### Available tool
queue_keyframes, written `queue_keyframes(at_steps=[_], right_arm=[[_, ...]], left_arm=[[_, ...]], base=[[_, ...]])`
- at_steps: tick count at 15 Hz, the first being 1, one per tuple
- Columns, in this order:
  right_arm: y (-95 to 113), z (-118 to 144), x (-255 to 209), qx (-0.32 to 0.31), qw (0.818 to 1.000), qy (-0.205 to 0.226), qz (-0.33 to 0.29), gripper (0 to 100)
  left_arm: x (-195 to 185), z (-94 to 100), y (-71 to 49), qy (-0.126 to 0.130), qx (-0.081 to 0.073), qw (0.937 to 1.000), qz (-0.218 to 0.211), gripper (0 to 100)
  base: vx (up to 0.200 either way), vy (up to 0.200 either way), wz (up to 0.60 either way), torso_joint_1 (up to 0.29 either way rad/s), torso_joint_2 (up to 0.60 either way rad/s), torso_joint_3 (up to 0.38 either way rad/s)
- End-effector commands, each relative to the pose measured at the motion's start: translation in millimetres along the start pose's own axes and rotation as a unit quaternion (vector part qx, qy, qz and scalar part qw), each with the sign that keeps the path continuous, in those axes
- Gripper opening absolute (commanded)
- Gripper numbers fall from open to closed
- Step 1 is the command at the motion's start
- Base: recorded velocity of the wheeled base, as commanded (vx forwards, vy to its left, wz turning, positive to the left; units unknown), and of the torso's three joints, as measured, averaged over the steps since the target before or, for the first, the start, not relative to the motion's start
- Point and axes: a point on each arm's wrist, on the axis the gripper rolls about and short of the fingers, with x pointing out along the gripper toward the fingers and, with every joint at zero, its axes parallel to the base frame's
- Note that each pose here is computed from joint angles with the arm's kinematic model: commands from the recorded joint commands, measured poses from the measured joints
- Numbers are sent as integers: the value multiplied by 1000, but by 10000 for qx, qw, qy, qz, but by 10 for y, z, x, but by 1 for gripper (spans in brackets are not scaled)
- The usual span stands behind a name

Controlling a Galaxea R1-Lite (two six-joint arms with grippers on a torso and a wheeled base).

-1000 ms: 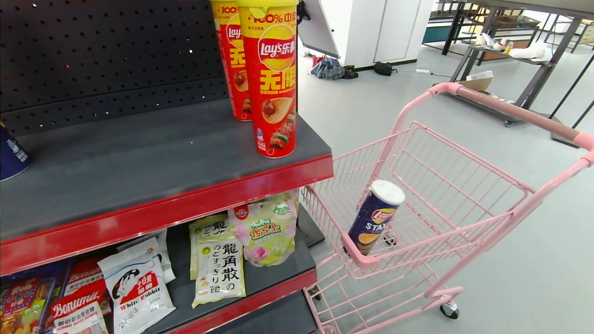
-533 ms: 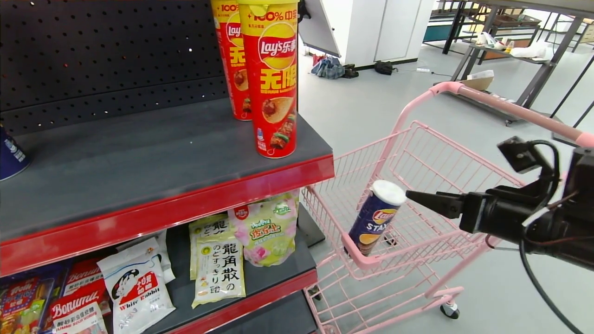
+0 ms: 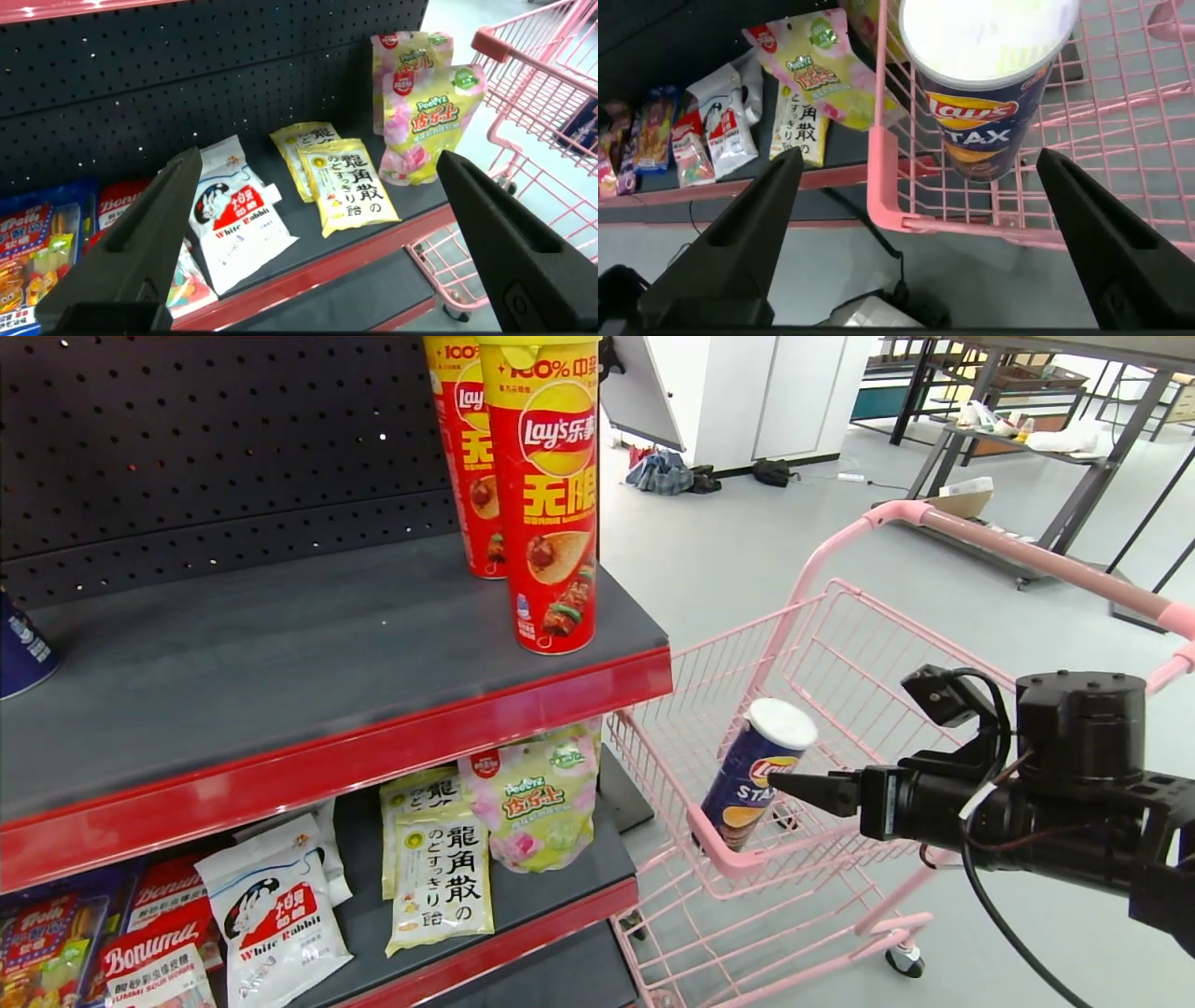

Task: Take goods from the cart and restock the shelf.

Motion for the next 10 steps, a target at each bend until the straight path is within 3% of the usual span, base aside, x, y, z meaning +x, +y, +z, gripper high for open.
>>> queue_keyframes(at_steps=[1,3,7,10], right_arm=[[-41,-16,135,13,9999,144,-21,100],[-84,-20,268,29,9997,242,-49,100],[-180,-58,537,-268,9996,7,10,100],[-230,-119,666,-403,9991,135,-31,100]], left_arm=[[1,0,0,6,-4,10000,2,100],[1,0,0,6,-4,10000,2,100],[1,2,0,-2,-4,10000,2,100],[1,0,0,6,-4,10000,2,100]], base=[[0,0,0,0,0,0],[0,0,0,0,0,0],[0,0,0,0,0,0],[0,0,0,0,0,0]])
